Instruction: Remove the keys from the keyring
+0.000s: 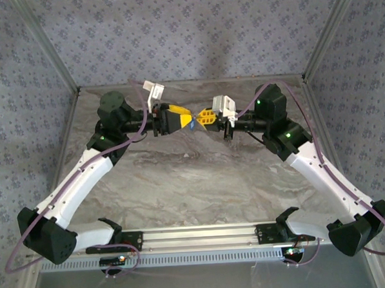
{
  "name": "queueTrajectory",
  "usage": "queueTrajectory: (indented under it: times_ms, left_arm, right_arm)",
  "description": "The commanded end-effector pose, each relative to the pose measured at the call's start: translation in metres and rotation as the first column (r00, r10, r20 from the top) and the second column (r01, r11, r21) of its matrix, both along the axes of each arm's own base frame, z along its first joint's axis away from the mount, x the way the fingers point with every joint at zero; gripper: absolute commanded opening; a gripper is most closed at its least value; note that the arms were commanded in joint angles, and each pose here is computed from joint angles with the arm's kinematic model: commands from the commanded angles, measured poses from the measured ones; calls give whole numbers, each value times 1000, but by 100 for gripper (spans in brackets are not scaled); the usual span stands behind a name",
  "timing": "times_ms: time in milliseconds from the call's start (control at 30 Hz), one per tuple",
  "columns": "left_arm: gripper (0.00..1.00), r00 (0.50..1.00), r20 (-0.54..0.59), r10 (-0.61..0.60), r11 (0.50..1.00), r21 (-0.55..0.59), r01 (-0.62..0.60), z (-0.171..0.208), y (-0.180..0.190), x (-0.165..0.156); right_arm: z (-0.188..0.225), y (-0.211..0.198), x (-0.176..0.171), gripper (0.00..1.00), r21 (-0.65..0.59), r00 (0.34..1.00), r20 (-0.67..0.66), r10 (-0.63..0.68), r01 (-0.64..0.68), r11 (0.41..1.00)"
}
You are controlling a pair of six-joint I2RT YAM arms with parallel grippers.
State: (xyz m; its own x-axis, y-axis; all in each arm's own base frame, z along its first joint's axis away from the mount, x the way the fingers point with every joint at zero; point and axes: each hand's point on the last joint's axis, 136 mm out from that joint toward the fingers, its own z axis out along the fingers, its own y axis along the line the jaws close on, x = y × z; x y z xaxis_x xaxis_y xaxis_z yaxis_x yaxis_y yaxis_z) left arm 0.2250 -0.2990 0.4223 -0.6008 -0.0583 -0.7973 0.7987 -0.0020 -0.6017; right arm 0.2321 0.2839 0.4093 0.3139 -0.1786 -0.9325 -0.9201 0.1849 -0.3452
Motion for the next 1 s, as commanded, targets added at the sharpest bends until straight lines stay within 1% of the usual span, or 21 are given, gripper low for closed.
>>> queueTrajectory:
  times_ms: [0,333,467,533,600,700,800,967]
  left_arm:
    - [44,998,57,-27,999,-19,28,15,0,-9]
    - [24,998,57,-20,1000,-18,21,13,2,-11]
    - [20,998,59,-13,1000,-19,14,14,3,-11]
    - [15,998,63,-12,1000,-21,13,16,4,-12]
    - [13,998,58,-5,1000,-22,6,15,5,-11]
    - [4,998,56,7,999,-37,-5,18,7,-9]
    - [0,998,47,34,998,-62,-31,21,13,-3]
    - [0,997,37,65,995,-83,-62,24,19,4]
  right_arm:
    - [7,1,-3,0,8,1000,0,12,-12,1000]
    - [10,0,-3,0,10,1000,7,3,-3,1000]
    - [11,-1,-4,0,12,1000,12,0,0,1000]
    - [11,-1,-4,0,13,1000,13,-2,2,1000]
    - [11,-1,-3,0,14,1000,14,-7,7,1000]
    - [12,-2,-3,0,16,1000,20,-12,12,1000]
    - [12,-2,-4,0,20,1000,29,-12,12,1000]
    - [11,-3,-5,0,18,1000,28,-13,12,1000]
